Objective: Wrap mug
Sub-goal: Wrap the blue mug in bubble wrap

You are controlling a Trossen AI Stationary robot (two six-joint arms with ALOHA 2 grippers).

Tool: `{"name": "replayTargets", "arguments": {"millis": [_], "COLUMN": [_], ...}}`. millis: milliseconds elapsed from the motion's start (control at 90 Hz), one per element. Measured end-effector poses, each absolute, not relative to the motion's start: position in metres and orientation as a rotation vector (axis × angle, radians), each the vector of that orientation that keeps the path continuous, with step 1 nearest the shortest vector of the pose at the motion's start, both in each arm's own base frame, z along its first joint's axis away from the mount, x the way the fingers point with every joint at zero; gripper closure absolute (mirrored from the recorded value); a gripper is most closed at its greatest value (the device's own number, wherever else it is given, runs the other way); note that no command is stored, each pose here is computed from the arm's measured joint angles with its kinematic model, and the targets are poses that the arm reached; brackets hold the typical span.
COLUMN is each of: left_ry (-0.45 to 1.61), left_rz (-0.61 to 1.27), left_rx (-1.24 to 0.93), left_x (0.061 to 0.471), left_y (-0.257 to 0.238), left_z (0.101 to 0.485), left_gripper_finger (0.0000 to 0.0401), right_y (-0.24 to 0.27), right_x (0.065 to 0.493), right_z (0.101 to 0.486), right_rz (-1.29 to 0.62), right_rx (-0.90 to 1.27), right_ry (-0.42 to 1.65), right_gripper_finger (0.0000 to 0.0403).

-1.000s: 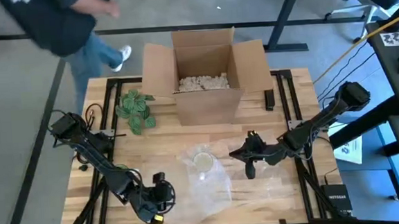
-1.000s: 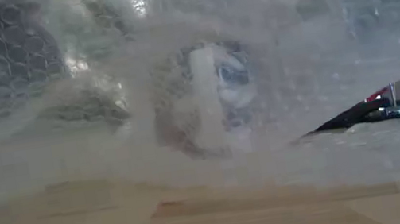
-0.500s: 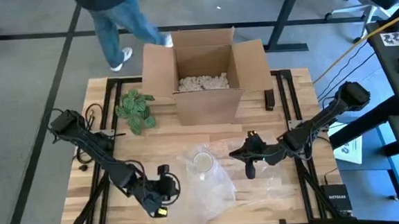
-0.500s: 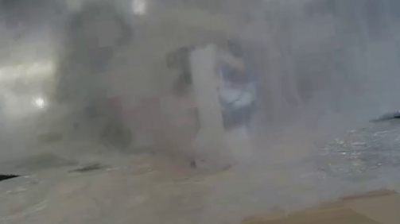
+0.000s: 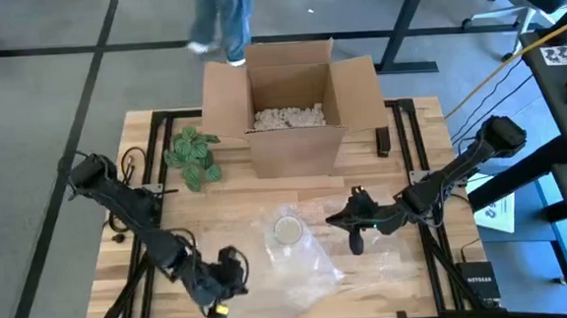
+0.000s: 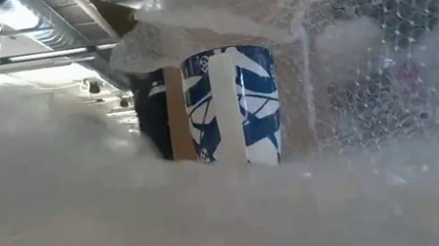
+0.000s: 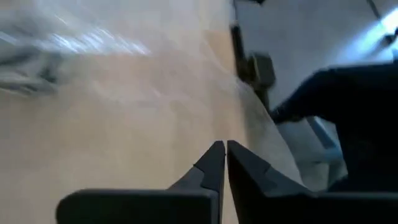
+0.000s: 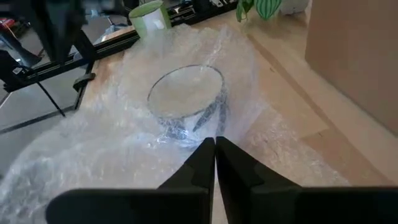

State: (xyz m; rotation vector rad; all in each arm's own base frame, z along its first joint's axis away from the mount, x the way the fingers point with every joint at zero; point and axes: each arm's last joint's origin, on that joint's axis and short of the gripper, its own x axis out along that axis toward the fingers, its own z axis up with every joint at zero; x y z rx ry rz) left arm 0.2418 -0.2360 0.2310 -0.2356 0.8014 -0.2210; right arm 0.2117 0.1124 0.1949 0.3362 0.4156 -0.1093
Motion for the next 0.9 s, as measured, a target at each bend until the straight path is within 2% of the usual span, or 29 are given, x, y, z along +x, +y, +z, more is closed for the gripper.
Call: {"name": "replayTargets", "arguments": {"millis": [211, 322, 667, 900], "left_ry": [0.747, 0.704, 0.79, 0.789], "left_rz": [-0.303, -0.323, -0.21, -0.239], "left_rx": [-0.277, -0.326, -0.437, -0.44], "left_x": [0.245, 0.249, 0.254, 0.255], "left_y": [-0.269, -0.275, -0.272, -0.288], "left_z": [0.207, 0.207, 0.189, 0.165], "left_gripper_finger": [0.0392, 0.0367, 0.0273, 0.025], "right_y": [0.113, 0.114, 0.115, 0.116], "right_x": [0.212, 0.212, 0.212, 0.211], "right_z": [0.195, 0.195, 0.195, 0.194], "right_rz": [-0.106, -0.074, -0.029, -0.014], "right_rx": [0.337, 0.347, 0.36, 0.359], "right_ry": [0.416, 0.428, 0.445, 0.46], "right_gripper_finger": [0.0403, 0.0403, 0.0403, 0.0403]}}
